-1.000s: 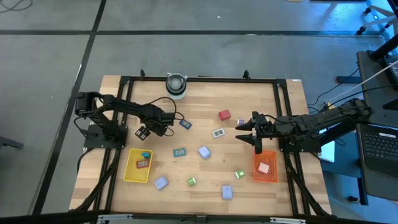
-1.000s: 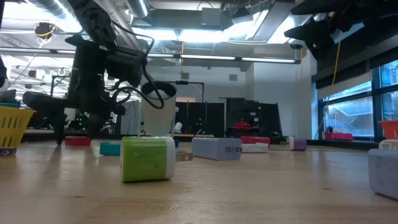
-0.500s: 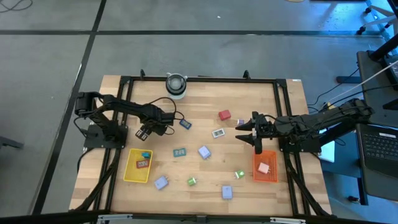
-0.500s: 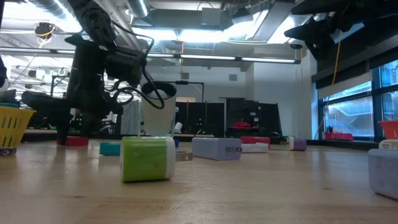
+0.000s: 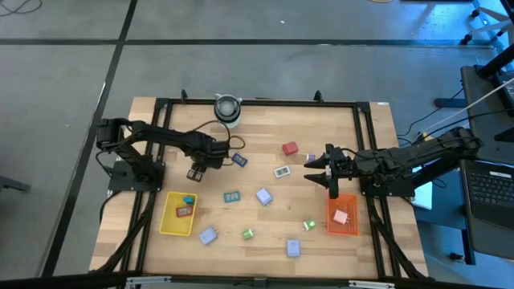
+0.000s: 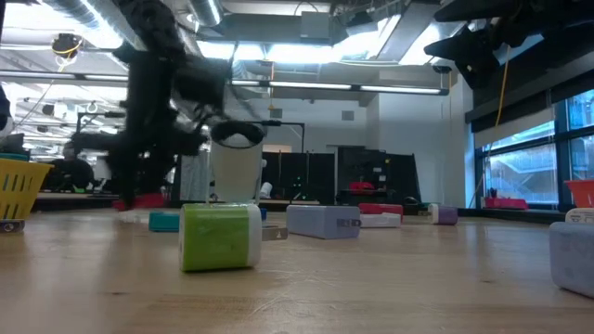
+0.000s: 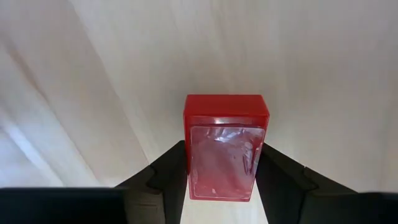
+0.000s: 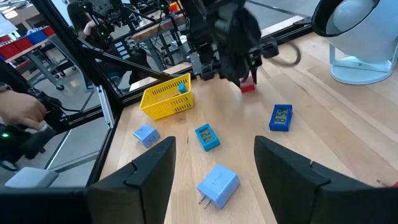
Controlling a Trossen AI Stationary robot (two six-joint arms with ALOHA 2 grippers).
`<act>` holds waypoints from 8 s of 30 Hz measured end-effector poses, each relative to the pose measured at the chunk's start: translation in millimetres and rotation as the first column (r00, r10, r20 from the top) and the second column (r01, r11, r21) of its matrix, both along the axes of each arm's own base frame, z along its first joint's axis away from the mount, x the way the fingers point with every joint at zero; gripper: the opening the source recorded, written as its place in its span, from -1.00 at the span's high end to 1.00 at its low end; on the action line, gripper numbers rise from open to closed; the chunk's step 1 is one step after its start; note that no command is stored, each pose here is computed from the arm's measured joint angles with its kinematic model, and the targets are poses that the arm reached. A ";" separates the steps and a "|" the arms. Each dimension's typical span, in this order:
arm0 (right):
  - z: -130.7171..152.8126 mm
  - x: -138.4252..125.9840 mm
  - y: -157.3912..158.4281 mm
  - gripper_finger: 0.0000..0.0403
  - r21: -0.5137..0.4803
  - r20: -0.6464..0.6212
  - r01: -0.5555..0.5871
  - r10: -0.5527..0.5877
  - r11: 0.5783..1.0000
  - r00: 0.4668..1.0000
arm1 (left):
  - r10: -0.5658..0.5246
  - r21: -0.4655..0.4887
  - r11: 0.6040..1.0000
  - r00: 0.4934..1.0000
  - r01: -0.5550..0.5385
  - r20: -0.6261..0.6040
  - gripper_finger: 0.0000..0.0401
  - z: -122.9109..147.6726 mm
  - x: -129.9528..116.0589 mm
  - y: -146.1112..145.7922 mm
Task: Pick & Place Office items
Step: Put the red digital timer into the yellow basket, then put the blue charger adapter into the orange basket
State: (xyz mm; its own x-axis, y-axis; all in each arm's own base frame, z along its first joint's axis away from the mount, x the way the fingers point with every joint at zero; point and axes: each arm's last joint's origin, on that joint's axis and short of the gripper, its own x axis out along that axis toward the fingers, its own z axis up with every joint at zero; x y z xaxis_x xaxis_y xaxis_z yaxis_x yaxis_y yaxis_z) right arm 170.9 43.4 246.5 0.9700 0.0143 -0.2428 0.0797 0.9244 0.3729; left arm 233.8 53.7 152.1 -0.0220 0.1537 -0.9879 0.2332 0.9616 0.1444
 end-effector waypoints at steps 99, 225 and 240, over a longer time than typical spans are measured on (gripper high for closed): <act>6.7 1.4 0.4 -0.09 -0.013 0.069 -0.004 0.005 1.000 0.998 | 0.699 -0.730 0.511 0.714 -0.454 0.046 0.23 61.7 -114.2 -139.5; -51.3 56.5 -102.0 -0.40 -0.191 -0.898 0.043 -0.192 0.981 0.395 | 0.283 -0.304 0.934 -0.132 -0.186 0.950 -0.18 96.0 -107.4 2.7; -70.2 70.4 -106.8 -0.35 -0.095 -0.909 -0.012 -0.082 0.995 0.408 | 0.320 -0.332 0.935 -0.111 -0.122 0.941 -0.18 95.0 -105.8 1.2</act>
